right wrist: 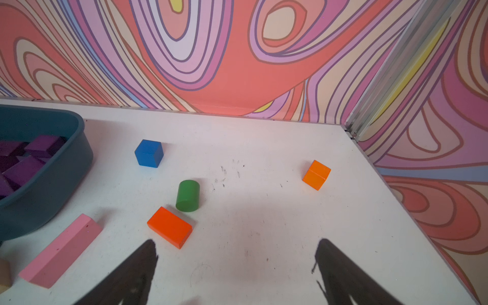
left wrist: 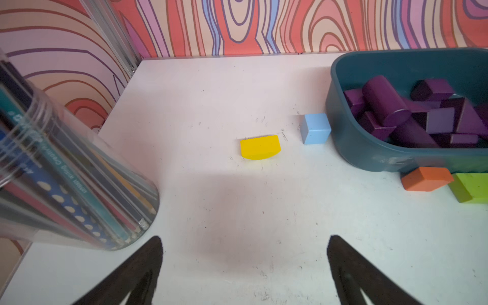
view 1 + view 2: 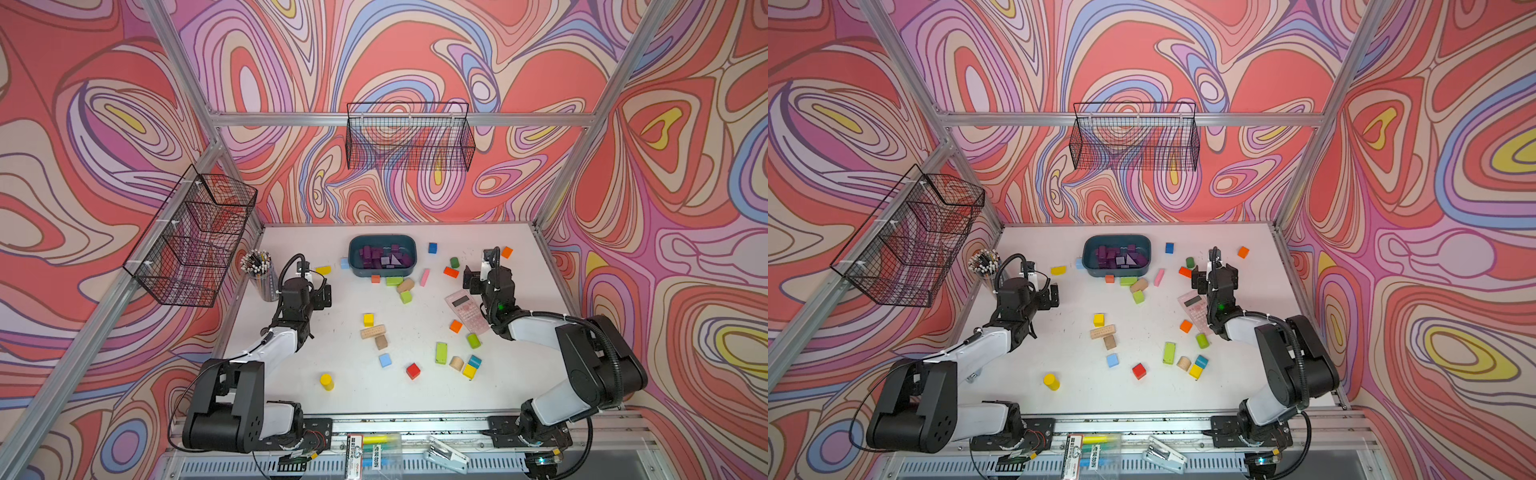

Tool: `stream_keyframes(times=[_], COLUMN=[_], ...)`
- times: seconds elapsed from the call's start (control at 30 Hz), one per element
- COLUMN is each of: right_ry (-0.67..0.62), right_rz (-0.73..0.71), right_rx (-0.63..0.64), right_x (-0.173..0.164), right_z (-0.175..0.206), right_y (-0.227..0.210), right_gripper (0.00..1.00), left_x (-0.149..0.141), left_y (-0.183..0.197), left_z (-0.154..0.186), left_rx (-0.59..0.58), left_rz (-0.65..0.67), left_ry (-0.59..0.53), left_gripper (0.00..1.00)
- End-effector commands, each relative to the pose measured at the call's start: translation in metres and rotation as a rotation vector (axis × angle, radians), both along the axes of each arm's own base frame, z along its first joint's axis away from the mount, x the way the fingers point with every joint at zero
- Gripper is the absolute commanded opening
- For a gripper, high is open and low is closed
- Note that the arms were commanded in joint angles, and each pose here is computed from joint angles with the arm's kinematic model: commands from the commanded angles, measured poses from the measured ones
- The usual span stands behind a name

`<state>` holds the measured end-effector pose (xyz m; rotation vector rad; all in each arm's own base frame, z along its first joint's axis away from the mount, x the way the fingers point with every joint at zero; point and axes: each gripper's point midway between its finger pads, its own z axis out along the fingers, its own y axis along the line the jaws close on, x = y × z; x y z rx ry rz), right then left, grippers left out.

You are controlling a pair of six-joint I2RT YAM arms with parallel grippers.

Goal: Pick purple bricks into the storage bin
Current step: Reset both arms

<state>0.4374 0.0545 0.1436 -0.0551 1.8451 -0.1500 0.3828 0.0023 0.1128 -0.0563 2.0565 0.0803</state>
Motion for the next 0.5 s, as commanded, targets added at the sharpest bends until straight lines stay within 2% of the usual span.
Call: stream_keyframes(times=[0.0, 0.47], right_ry=[-0.040, -0.007], right_rz=[0.019, 0.062], right_rx=[-0.013, 0.026], right_x=[0.004, -0.012], right_z=[0.009, 0.004], right_y=[0.001, 0.007], right_gripper=[0.98, 0.98], left_x=[0.000, 0.016], left_y=[0.005, 0.000], left_z=[-0.003, -0.016], left_rx=[-0.013, -0.018], left_rz=[-0.005, -0.051], left_ry=[-0.044, -0.061], left_gripper=[1.00, 1.00])
